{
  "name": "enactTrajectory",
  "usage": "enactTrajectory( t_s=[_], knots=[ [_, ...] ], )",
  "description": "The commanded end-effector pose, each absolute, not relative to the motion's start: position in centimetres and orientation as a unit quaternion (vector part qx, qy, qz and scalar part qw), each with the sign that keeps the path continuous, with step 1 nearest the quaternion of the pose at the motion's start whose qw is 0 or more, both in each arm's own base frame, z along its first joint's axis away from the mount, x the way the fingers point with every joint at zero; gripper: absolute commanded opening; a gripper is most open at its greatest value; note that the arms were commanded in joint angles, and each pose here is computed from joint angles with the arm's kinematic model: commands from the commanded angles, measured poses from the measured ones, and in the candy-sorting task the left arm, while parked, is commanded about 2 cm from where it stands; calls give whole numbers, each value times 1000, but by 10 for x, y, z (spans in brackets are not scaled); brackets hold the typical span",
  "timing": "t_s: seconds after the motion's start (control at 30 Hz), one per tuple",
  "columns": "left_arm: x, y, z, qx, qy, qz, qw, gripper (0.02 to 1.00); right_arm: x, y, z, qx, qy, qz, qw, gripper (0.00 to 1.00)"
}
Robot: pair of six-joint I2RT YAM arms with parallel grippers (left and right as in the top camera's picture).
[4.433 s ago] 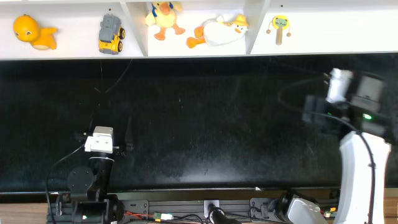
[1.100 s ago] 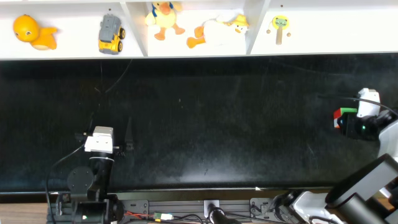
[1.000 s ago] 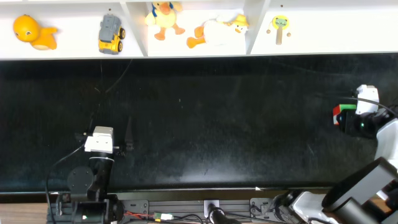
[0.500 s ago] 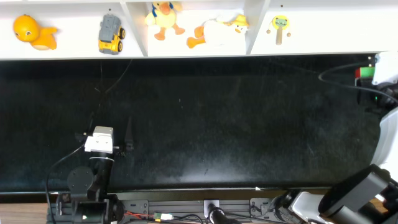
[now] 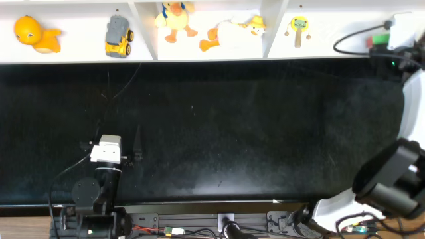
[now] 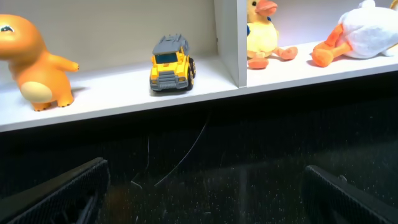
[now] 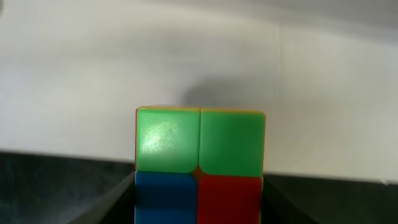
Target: Store Toys
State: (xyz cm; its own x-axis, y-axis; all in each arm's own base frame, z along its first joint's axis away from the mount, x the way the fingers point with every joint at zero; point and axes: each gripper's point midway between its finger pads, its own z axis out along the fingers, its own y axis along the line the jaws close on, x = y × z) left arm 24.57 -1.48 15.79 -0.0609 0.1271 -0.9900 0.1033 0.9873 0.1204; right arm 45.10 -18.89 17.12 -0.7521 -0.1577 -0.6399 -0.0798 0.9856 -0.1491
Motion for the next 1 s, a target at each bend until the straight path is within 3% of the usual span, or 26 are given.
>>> enactTrajectory(
  t_s=[0.03,0.5,0.7,0.77,1.0],
  knots=[
    [245,-14,158,73,728,7,682,998,482,-177,181,-66,928,-44,363,290],
    [245,-14,158,73,728,7,682,998,509,-163,164,-58,933,-21,356,329],
    [245,-14,158,73,728,7,682,998,510,-163,164,-58,932,-21,357,735],
    [245,-14,158,73,728,7,682,998,510,-163,164,-58,932,-21,357,996],
    [245,-14,158,73,728,7,682,998,508,-163,175,-43,930,-19,365,996]
  ],
)
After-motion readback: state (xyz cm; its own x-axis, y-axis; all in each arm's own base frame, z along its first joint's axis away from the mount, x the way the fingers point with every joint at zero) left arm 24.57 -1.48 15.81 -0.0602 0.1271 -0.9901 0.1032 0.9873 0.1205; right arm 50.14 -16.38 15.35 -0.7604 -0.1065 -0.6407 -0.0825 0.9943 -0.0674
